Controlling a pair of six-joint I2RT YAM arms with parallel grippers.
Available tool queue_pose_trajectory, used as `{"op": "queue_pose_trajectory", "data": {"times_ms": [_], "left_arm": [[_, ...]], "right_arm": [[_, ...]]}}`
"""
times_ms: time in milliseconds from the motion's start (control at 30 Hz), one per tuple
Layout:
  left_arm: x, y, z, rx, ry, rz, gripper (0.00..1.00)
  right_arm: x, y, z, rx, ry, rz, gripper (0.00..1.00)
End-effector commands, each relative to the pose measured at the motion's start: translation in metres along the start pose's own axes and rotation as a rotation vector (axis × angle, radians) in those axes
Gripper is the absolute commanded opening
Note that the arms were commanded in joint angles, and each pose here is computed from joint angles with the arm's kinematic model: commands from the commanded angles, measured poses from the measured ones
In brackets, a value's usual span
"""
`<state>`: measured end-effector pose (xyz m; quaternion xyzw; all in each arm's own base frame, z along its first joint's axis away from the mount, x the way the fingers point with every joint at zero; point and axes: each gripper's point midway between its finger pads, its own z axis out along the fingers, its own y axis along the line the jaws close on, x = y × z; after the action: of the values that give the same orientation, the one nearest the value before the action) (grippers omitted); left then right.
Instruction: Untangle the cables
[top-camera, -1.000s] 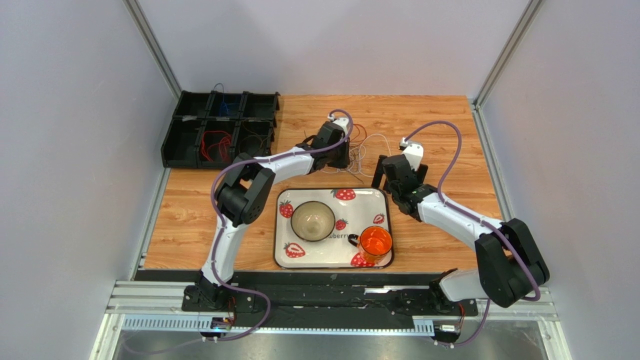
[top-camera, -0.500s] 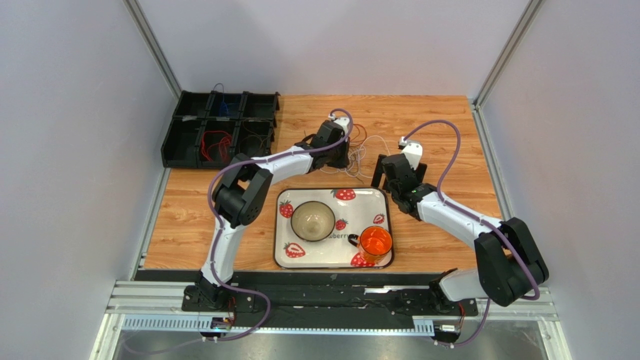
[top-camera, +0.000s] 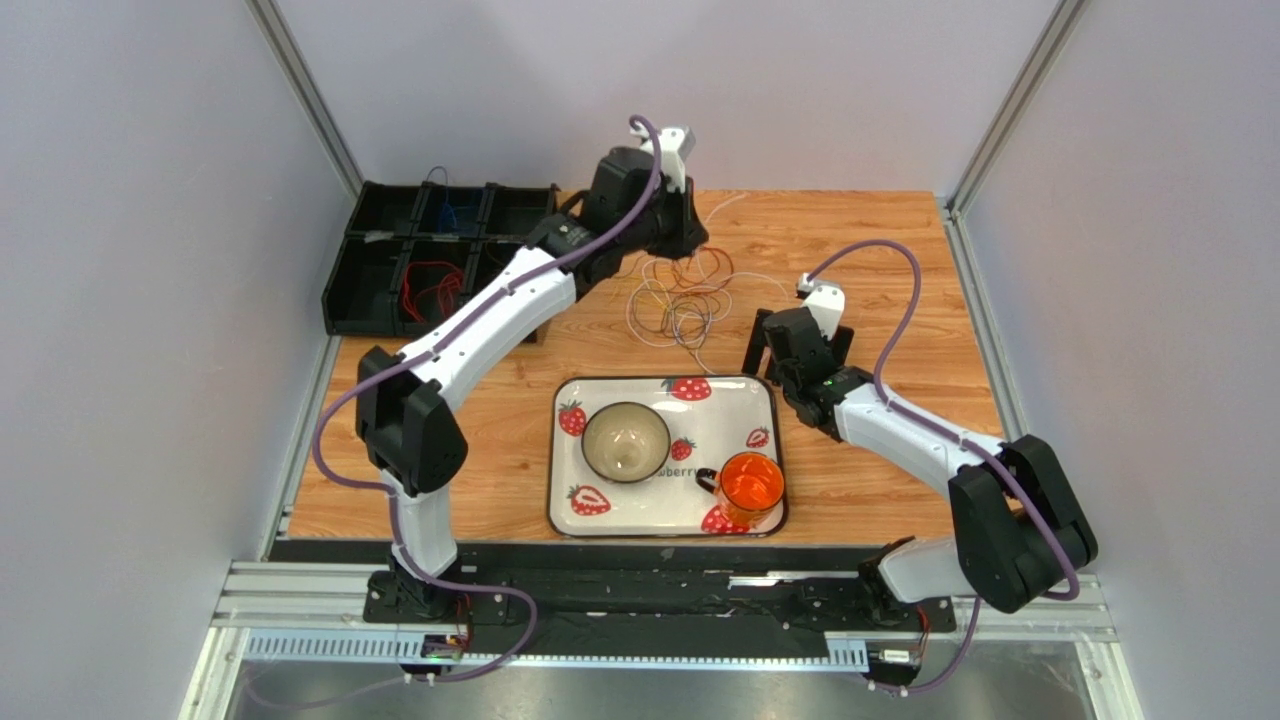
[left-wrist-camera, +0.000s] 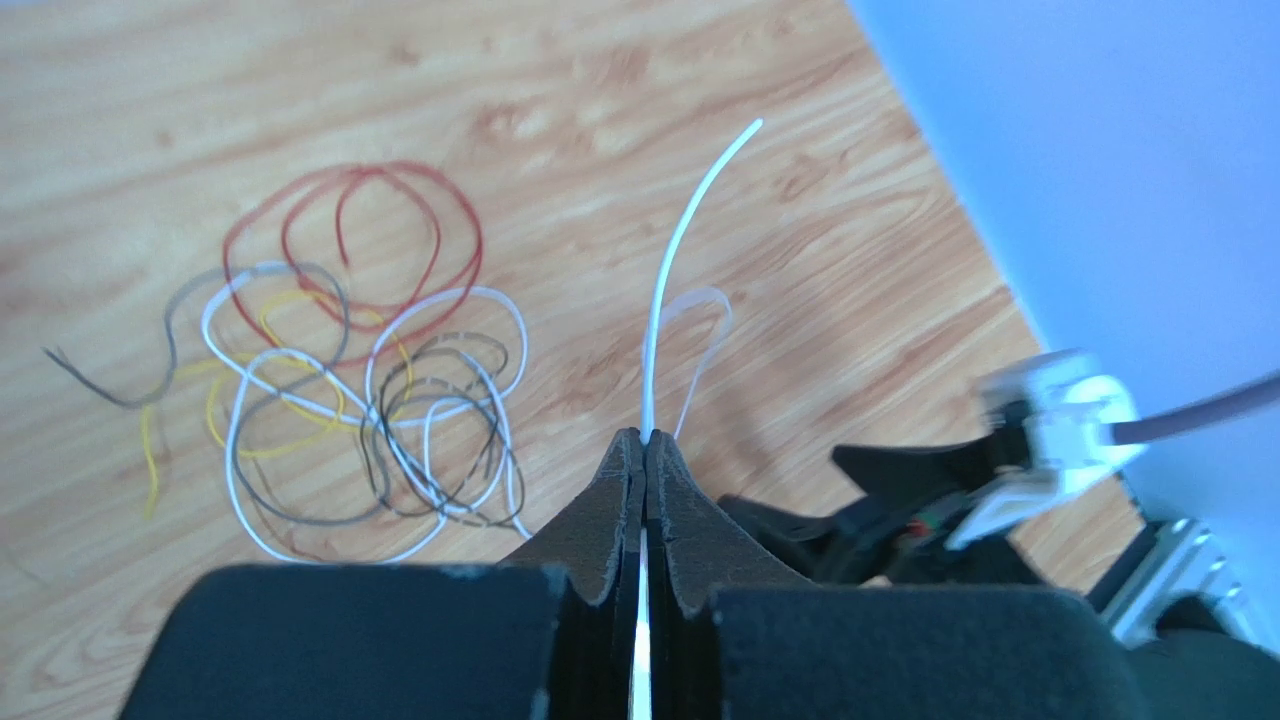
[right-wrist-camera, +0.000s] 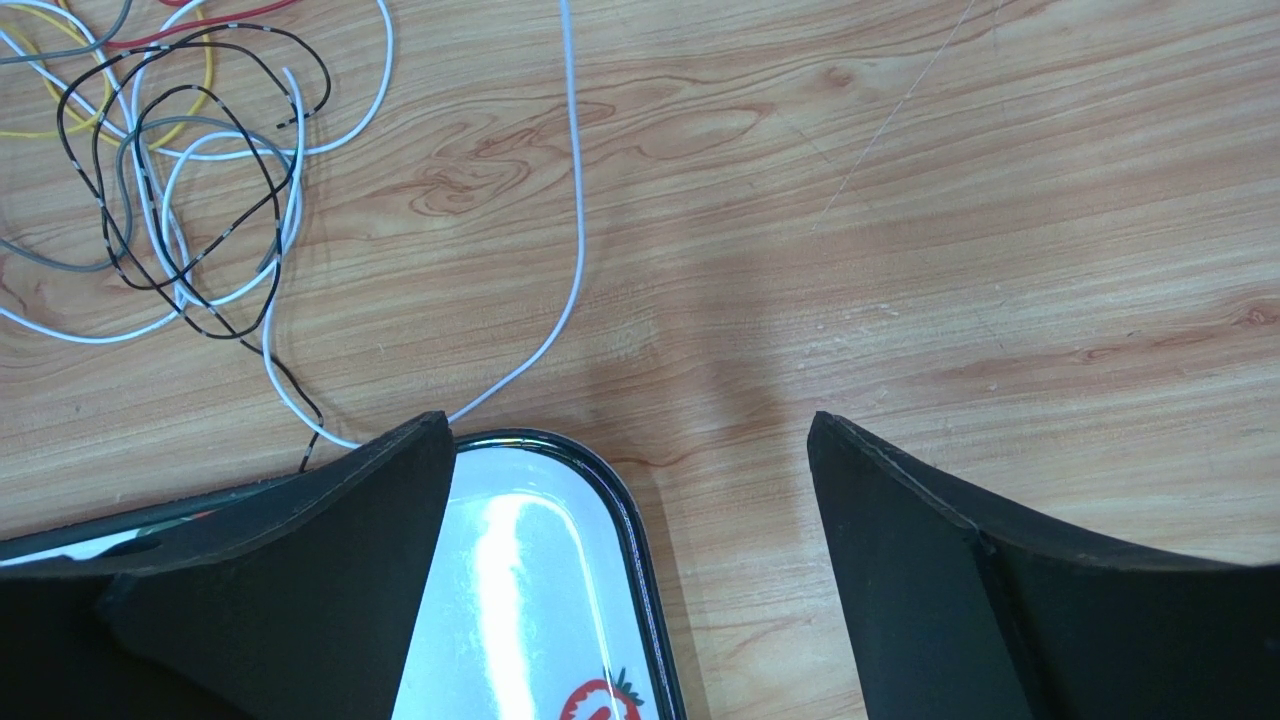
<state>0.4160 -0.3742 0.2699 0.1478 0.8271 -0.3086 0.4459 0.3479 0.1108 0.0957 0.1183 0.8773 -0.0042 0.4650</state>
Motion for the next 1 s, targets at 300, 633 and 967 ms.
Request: {"op": "queue_pose_trajectory", "data": {"times_ms": [300,633,967], "left_arm": [[-0.145,-0.028,-0.147,-0.081,-0.301,0.179,0.00],[-0.042,0.042,-0.055,-0.152,0.010,-0.005,0.00],[0.044,0.104,-0.010,-0.251,0.287,-0.172,0.00]], "right_arm": [[-0.024,0.007,-0.004,-0.030,-0.078,0.044,0.93],[-0.019,0.050,-0.015,-0.271,-0.008,-0.013,0.91],[-0.033,0.068,-0.032,-0.345,0.041,0.003,0.90]]}}
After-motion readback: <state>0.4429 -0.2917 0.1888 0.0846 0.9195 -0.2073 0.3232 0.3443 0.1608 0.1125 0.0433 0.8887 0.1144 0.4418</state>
